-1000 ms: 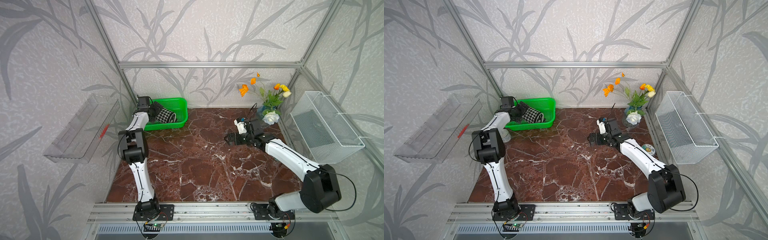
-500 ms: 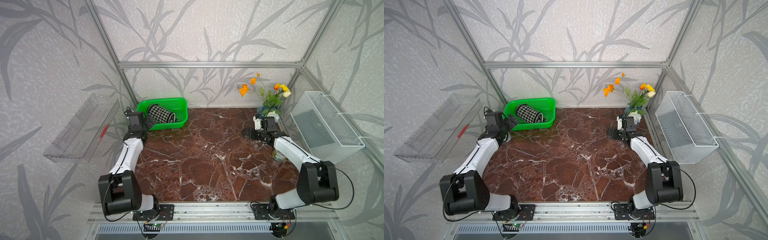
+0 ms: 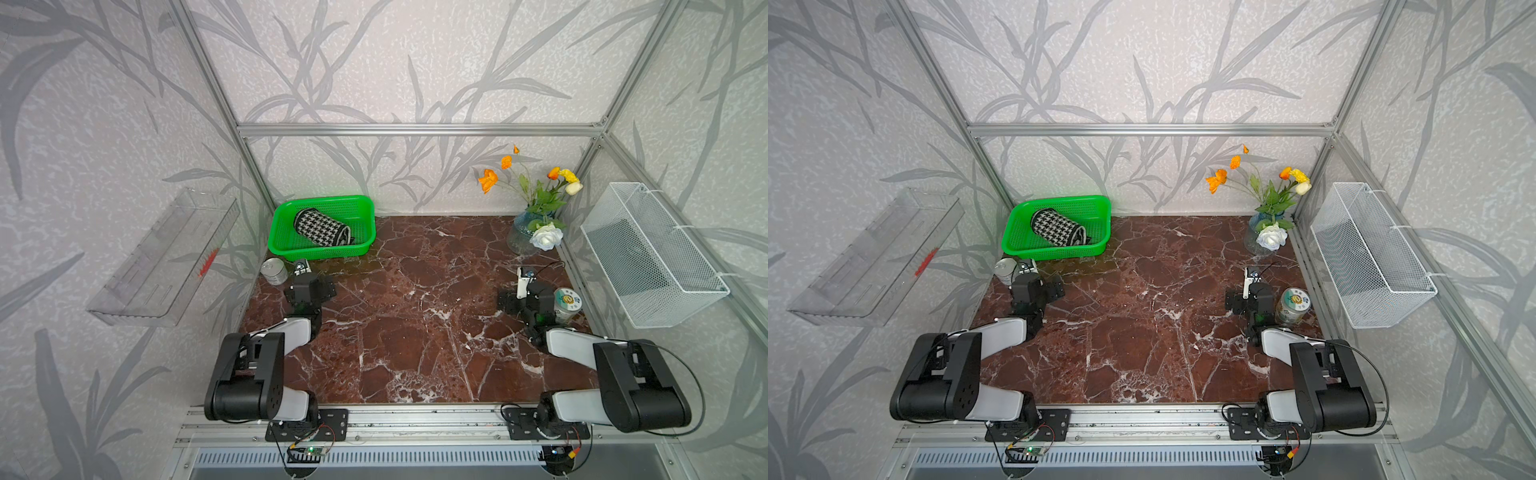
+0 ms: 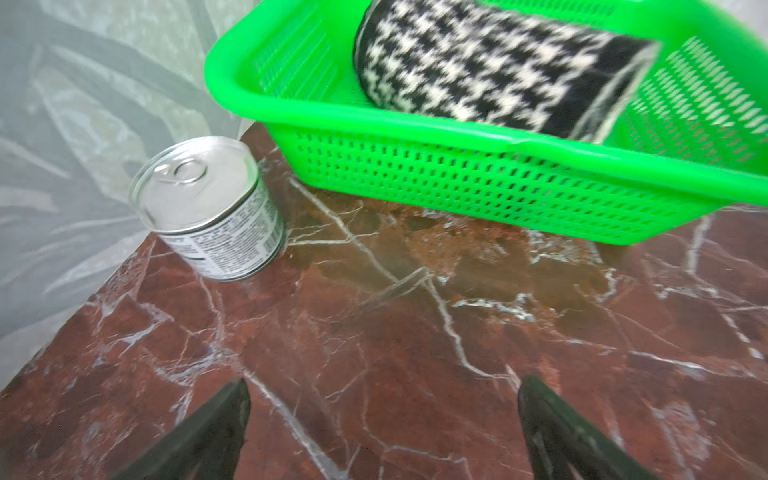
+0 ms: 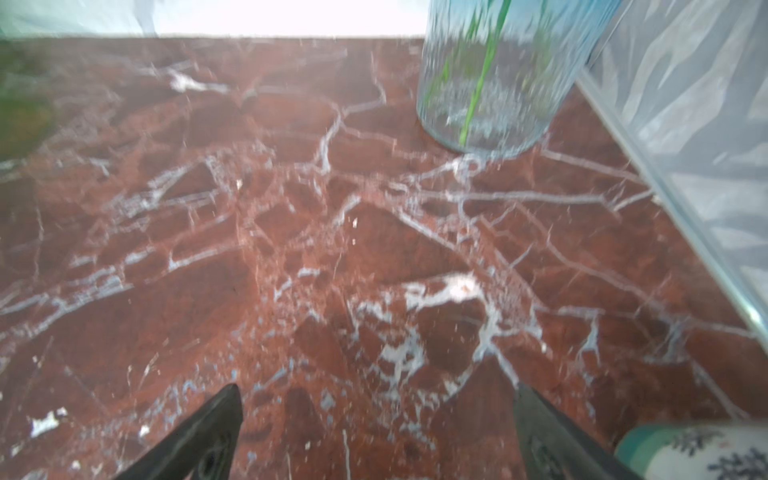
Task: Roll up the scarf and place it into the basket
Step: Reset both arms
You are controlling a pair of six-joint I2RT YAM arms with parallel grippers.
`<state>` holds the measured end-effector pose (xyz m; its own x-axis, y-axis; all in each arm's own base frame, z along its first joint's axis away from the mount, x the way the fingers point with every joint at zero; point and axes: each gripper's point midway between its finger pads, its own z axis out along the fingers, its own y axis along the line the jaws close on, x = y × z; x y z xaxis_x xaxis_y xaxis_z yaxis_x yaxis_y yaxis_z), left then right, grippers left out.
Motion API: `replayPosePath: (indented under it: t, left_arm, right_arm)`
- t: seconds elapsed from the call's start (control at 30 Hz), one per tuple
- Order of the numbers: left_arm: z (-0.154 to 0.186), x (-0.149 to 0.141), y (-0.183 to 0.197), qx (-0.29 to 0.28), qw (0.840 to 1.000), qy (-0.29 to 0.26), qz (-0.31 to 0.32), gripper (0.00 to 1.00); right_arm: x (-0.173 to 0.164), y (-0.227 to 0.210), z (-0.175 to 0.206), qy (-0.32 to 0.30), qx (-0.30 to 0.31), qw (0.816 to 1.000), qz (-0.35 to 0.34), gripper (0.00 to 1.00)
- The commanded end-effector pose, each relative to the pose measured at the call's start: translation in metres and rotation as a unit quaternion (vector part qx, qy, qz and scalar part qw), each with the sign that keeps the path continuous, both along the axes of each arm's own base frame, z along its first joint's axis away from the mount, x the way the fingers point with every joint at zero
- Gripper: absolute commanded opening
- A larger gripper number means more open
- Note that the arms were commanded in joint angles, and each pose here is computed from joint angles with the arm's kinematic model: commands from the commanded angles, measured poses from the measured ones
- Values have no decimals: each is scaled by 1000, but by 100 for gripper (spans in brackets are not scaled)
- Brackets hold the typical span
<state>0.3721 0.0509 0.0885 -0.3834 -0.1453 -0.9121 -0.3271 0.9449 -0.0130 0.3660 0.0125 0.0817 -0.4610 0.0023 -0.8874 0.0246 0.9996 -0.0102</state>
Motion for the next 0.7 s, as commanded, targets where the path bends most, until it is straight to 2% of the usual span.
replayPosePath:
  t: [0.0,0.07,0.13,0.17,0.23,0.3,0.67]
  left_arm:
    - [17,-4,4,42,995,-86,0,99]
    - [17,3,3,56,994,-93,-2,99]
    - [9,7,6,45,998,-37,13,99]
    - [9,13,7,41,999,-19,14,99]
    - [11,11,9,44,998,-39,18,99]
    - [9,13,6,49,998,-27,12,99]
    - [8,14,7,47,998,-23,18,99]
  right_arm:
    - [18,-3,32,-87,-16,996,-3,99]
    - [21,-6,18,-91,-16,996,-15,99]
    - [25,9,16,-111,-24,993,28,99]
    - [24,9,14,-88,-24,995,29,99]
    - [29,9,9,-61,-26,997,27,99]
    - [31,15,13,-93,-29,994,45,99]
    - [32,18,12,-82,-29,995,55,99]
